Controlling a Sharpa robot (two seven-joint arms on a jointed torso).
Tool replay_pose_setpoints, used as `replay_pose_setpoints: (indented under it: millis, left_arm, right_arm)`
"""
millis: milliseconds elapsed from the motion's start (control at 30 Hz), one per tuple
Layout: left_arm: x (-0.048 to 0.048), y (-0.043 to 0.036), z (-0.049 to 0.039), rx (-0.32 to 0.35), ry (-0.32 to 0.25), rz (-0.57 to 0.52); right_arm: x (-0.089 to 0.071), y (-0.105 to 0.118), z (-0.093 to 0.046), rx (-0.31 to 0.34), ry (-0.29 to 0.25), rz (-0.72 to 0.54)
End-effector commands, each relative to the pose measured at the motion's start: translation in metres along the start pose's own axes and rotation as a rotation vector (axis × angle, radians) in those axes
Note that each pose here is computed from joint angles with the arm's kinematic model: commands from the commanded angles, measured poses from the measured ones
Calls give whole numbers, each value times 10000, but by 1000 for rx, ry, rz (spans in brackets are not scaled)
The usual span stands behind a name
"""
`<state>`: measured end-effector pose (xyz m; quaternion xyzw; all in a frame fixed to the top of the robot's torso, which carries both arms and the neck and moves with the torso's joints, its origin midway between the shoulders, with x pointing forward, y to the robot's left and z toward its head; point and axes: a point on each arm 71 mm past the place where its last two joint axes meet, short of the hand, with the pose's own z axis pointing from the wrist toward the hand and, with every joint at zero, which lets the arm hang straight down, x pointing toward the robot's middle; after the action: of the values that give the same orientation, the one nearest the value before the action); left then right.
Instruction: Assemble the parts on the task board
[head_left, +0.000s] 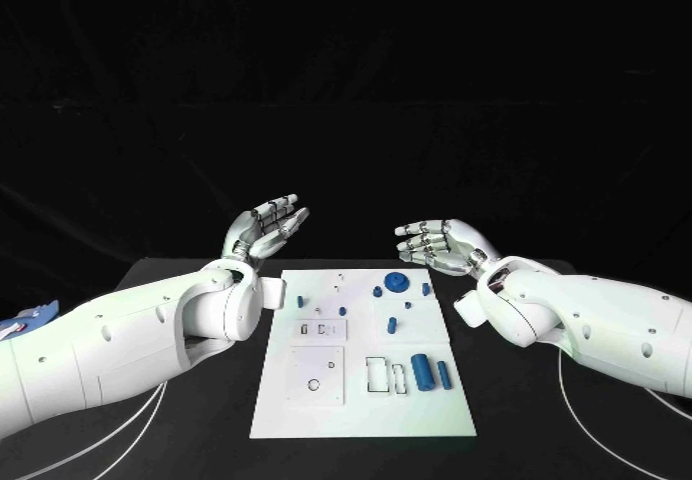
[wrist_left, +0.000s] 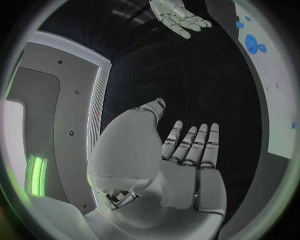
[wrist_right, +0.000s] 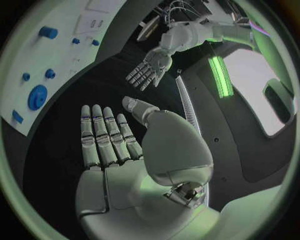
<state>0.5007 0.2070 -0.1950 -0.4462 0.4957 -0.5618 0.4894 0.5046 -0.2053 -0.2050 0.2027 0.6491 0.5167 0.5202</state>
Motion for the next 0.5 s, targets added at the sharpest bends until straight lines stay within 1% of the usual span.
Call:
replay_pose_setpoints:
  millis: [33, 100, 133, 200, 300, 500]
  left_arm:
    - [50, -48, -20, 34, 50, -27]
    - [62, -60, -34, 38, 56, -31]
    - [71, -71, -47, 42, 62, -35]
    - [77, -84, -66, 44, 70, -40]
    - [86, -117, -110, 47, 96, -56]
    - [123, -204, -174, 60, 140, -89]
  right_arm:
    - [-8, 68, 47, -60, 75, -274]
    - [-29, 81, 68, -63, 98, -346]
    - [-50, 90, 86, -63, 113, -404]
    - [-73, 103, 106, -61, 128, -461]
    - [-105, 126, 149, -46, 157, -577]
    - [-131, 183, 217, -23, 169, -751]
